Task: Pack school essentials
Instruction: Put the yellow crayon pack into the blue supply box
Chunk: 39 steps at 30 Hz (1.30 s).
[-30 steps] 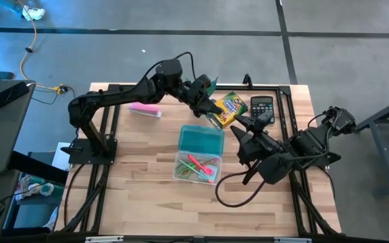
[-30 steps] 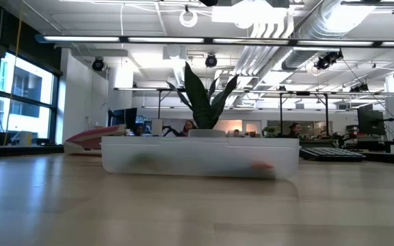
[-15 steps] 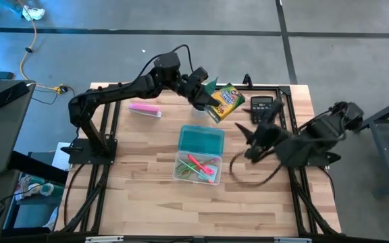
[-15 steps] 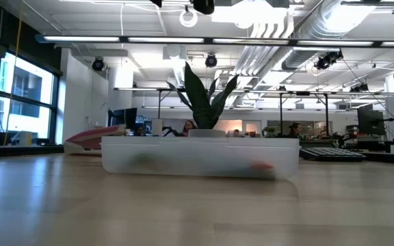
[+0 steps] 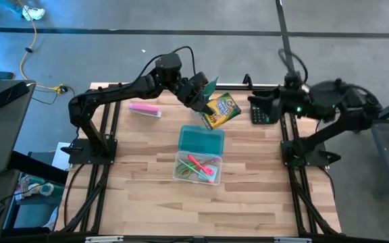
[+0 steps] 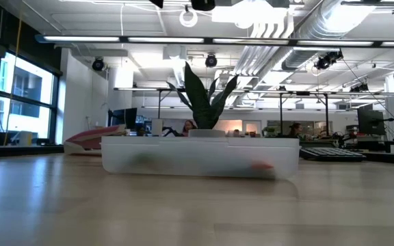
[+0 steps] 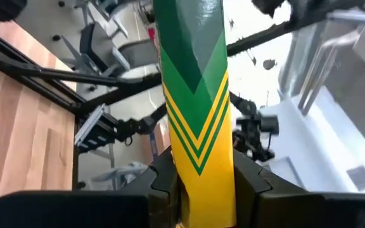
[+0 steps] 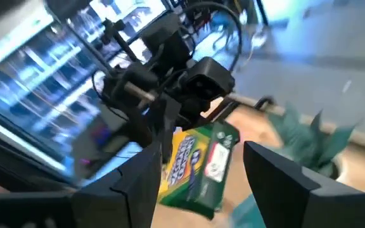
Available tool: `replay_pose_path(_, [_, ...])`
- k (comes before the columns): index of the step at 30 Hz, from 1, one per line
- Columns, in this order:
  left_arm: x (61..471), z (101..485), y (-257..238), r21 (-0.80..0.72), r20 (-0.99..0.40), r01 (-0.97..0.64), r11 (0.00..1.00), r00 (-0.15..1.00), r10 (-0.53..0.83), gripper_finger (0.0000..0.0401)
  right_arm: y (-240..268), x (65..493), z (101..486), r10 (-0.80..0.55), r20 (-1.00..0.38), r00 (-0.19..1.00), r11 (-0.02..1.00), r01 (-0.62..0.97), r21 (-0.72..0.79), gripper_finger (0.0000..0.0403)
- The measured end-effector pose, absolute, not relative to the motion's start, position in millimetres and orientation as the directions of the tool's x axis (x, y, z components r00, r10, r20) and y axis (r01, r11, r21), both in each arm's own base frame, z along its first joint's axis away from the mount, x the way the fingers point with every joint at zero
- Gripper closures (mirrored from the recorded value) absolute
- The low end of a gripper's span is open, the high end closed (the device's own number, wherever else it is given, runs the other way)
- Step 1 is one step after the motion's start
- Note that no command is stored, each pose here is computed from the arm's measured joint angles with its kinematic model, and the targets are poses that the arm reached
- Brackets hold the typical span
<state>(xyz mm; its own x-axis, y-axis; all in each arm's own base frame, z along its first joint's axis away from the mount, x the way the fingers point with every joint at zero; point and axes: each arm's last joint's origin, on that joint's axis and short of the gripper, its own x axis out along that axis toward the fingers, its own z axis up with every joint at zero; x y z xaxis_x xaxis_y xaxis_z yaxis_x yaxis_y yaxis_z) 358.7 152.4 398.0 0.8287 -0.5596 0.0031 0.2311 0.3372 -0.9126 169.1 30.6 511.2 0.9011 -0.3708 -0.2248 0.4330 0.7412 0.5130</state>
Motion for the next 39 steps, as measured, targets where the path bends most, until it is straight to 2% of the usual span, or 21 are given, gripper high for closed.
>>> replay_pose_path(5, [361.1, 393.6, 144.9, -0.897, -0.023, 0.246, 0.368, 0.805, -0.594, 0.0328, 13.5, 171.1, 507.0, -0.277, -0.292, 0.915, 0.609, 0.403, 0.683, 0.0192])
replay_pose_path(12, [365.1, 386.2, 131.9, -0.881, -0.064, 0.252, 0.400, 0.774, -0.630, 0.0328, 4.7, 197.8, 491.7, -0.124, -0.414, 0.902, 0.503, 0.416, 0.757, 0.0192])
replay_pose_path(19, [366.7, 385.2, 126.3, -0.870, -0.069, 0.271, 0.412, 0.760, -0.647, 0.0327, 0.1, 220.1, 482.9, -0.028, -0.450, 0.892, 0.485, 0.406, 0.774, 0.0192])
replay_pose_path(29, [366.8, 385.2, 126.3, -0.865, -0.069, 0.278, 0.419, 0.759, -0.647, 0.0327, 3.3, 246.2, 471.4, 0.082, -0.480, 0.874, 0.520, 0.373, 0.769, 0.0194])
replay_pose_path(33, [366.8, 385.2, 126.3, -0.864, -0.069, 0.279, 0.419, 0.759, -0.647, 0.0327, 4.2, 249.4, 469.7, 0.111, -0.483, 0.868, 0.512, 0.367, 0.777, 0.0221])
replay_pose_path(39, [366.7, 384.5, 126.2, -0.865, -0.073, 0.275, 0.420, 0.759, -0.647, 0.0327, 4.3, 251.5, 468.8, 0.113, -0.485, 0.867, 0.495, 0.374, 0.784, 0.0297])
